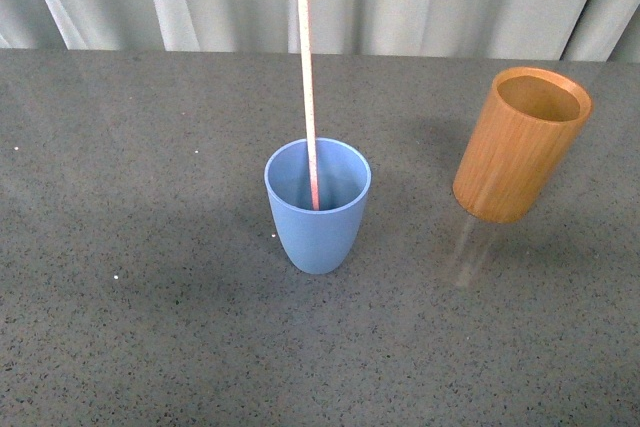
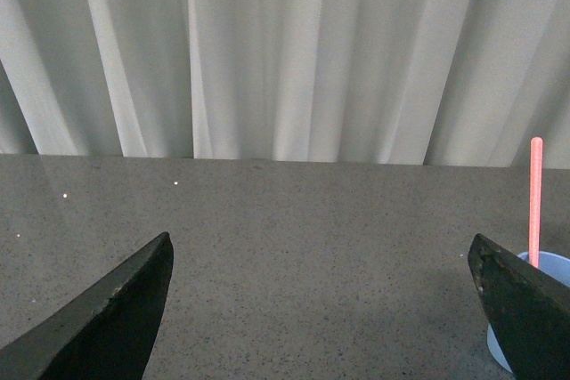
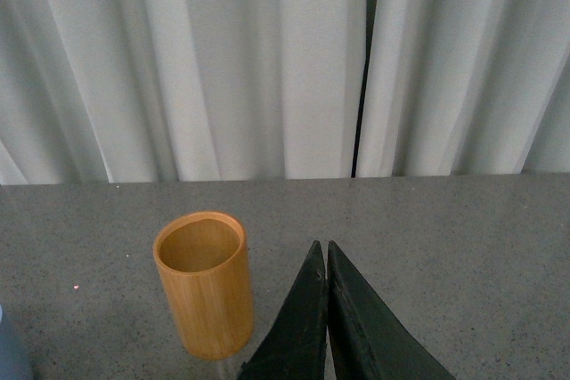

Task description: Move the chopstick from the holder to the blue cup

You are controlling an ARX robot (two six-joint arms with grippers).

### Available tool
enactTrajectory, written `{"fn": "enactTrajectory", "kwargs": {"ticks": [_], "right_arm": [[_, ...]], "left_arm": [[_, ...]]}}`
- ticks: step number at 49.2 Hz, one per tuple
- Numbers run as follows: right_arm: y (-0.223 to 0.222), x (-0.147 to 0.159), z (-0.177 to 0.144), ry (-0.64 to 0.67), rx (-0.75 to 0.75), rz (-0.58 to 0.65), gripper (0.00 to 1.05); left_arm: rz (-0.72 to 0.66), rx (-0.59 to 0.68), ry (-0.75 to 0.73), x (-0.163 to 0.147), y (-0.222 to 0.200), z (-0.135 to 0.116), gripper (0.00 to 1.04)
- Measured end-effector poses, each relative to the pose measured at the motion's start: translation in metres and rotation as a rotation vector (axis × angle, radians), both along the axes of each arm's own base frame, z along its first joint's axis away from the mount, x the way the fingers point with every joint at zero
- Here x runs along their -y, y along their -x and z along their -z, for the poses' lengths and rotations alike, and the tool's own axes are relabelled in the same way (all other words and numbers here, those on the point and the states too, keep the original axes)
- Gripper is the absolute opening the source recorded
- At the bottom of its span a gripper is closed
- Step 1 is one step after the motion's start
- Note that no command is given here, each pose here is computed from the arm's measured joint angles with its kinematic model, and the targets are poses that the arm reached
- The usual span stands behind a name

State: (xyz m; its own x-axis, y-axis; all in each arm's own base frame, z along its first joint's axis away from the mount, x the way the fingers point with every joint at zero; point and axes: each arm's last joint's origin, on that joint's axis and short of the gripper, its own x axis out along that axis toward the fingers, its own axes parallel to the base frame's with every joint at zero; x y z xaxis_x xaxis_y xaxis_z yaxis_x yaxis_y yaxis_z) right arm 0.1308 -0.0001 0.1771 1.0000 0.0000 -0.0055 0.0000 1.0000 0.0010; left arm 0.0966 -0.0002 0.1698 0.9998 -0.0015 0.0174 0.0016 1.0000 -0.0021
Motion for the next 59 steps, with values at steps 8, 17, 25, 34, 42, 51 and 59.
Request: {"fn": "enactTrajectory", "kwargs": {"ticks": [8, 17, 25, 34, 42, 51, 59], "right_arm": [[0.006, 0.000, 0.005, 0.000, 0.013, 0.000, 0.01], [0.009, 0.000, 0.005, 0.000, 0.023, 0.000, 0.01], [0.014, 0.000, 0.004, 0.000, 0.027, 0.000, 0.01], [0.018, 0.000, 0.004, 0.000, 0.027, 0.000, 0.01], [0.021, 0.000, 0.005, 0.000, 0.026, 0.000, 0.01], [0.025, 0.000, 0.006, 0.000, 0.021, 0.000, 0.01], [0.034, 0.000, 0.008, 0.000, 0.023, 0.000, 0.01]], "left_arm": [[0.000, 0.000, 0.000, 0.000, 0.000, 0.000, 0.98], [0.000, 0.000, 0.000, 0.000, 0.000, 0.000, 0.98], [0.000, 0.000, 0.000, 0.000, 0.000, 0.000, 0.98], [0.000, 0.000, 0.000, 0.000, 0.000, 0.000, 0.98], [0.000, 0.000, 0.000, 0.000, 0.000, 0.000, 0.98], [0.000, 0.000, 0.000, 0.000, 0.000, 0.000, 0.98], [0.000, 0.000, 0.000, 0.000, 0.000, 0.000, 0.98]]}}
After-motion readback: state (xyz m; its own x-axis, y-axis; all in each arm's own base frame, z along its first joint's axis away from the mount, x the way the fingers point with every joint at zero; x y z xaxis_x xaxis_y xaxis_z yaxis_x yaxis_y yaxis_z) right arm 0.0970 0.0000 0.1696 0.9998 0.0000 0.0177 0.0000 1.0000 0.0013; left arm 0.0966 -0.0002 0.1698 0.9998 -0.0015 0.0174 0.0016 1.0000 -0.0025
